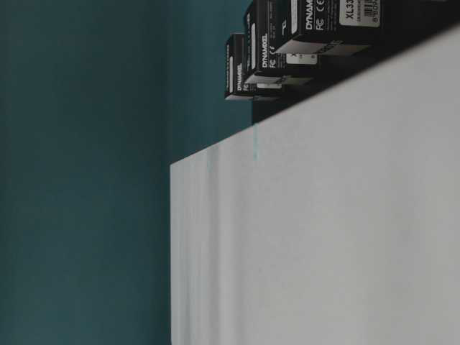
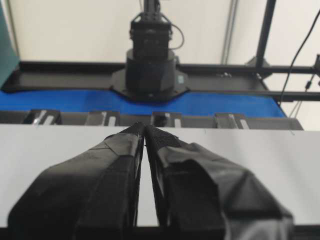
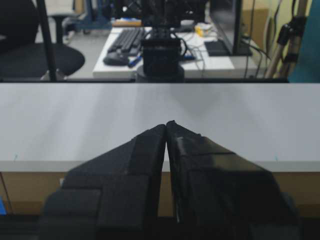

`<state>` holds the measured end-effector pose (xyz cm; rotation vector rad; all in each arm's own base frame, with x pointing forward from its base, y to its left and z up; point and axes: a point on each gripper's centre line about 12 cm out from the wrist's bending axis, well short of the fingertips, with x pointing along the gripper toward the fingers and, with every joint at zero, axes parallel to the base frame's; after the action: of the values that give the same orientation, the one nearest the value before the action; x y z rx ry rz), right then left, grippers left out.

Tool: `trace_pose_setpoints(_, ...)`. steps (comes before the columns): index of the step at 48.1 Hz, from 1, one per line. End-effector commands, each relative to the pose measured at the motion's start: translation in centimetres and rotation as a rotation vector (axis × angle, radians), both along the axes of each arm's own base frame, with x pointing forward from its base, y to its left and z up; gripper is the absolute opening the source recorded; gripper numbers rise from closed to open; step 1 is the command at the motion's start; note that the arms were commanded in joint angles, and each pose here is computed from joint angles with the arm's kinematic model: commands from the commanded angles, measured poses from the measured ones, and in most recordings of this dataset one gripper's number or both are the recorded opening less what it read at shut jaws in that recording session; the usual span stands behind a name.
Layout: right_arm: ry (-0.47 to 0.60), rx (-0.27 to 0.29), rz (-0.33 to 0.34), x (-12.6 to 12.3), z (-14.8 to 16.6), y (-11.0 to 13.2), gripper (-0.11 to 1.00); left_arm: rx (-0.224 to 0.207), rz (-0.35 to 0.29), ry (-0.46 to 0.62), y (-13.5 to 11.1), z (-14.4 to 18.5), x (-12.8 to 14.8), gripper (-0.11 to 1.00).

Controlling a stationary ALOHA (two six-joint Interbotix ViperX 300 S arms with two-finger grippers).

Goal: Place the box from the black base onto the white base.

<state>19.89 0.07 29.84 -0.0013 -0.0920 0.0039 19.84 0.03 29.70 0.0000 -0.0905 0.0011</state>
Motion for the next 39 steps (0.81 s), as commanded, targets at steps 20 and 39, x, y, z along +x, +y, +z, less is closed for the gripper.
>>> trace_pose_setpoints(20,0.426,0.123,-0.167,0.0,3.7,-3.4,0.01,0.001,-0.027,0.075,-0.5,3.5,0.6,-0.05)
trace_pose_setpoints(39,0.779,0.128,-0.269,0.4,3.7,-5.7,0.02,0.003,-0.022,0.103,-0.5,4.9,0.8,-0.05)
